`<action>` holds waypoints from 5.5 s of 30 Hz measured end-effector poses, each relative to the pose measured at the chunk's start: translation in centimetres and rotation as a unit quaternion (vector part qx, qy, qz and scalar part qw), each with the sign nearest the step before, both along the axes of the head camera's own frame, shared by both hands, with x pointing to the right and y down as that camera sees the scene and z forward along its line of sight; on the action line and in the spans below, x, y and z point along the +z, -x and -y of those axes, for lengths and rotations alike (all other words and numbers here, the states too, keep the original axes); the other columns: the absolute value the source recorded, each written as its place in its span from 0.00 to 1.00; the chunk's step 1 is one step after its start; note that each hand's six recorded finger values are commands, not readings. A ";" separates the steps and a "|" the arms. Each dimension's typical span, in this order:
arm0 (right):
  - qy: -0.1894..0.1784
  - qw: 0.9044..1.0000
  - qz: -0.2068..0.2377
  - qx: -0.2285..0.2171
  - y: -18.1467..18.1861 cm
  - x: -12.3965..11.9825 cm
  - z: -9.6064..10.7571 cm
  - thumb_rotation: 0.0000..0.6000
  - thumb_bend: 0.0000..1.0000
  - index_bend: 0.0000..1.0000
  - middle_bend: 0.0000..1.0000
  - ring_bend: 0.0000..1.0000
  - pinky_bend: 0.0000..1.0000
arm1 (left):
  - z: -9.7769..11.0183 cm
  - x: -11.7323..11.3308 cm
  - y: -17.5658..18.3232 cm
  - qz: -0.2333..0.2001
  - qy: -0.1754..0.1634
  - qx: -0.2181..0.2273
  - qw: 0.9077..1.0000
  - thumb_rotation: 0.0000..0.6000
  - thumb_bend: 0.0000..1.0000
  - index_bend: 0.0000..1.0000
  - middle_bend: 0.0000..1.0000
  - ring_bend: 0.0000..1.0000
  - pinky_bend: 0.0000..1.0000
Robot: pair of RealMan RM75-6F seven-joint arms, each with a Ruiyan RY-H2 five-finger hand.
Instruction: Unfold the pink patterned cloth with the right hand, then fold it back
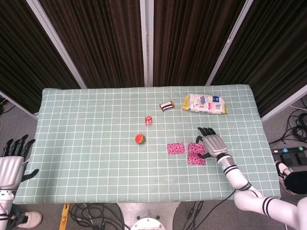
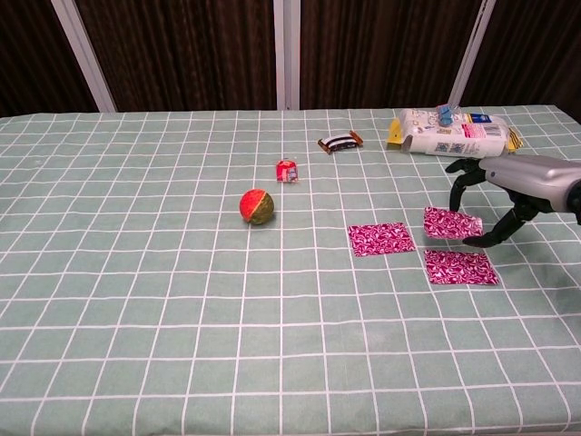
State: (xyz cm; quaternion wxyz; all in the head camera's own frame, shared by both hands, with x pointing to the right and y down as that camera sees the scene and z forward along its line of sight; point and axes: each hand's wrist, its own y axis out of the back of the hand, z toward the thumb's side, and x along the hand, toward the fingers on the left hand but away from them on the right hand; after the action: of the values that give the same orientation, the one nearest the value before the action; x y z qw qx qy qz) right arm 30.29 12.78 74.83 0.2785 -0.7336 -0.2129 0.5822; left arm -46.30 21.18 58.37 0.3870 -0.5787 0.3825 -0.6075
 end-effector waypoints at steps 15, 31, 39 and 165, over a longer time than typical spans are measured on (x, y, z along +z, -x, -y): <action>0.023 0.999 -0.026 -0.014 -0.3 0.2 -3.0 0.73 0.15 0.36 0.03 0.00 0.00 | -0.6 0.1 0.4 -0.005 0.002 -0.007 1.000 1.00 0.00 0.18 0.15 0.12 0.07; 0.011 0.992 -0.047 -0.114 0.7 0.5 -2.2 0.72 0.15 0.35 0.03 0.00 0.00 | -0.7 0.1 0.2 -0.002 0.005 -0.008 1.000 1.00 0.00 0.18 0.15 0.12 0.07; 0.009 0.992 -0.049 -0.117 0.7 0.7 -2.6 0.71 0.15 0.34 0.03 0.00 0.00 | -0.7 0.1 0.2 -0.002 0.005 -0.008 1.000 1.00 0.00 0.18 0.15 0.12 0.07; 0.017 0.998 -0.041 0.036 0.7 0.4 -4.4 0.89 0.15 0.34 0.05 0.00 0.00 | -1.3 0.9 1.1 -0.022 0.010 -0.014 1.000 1.00 0.00 0.18 0.15 0.12 0.07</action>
State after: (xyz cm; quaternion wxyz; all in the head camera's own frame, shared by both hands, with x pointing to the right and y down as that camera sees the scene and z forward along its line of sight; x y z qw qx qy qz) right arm 29.60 17.16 75.25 0.2536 -0.7055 -0.2177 0.6249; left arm -47.39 22.44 59.24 0.3643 -0.5905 0.3926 -0.6037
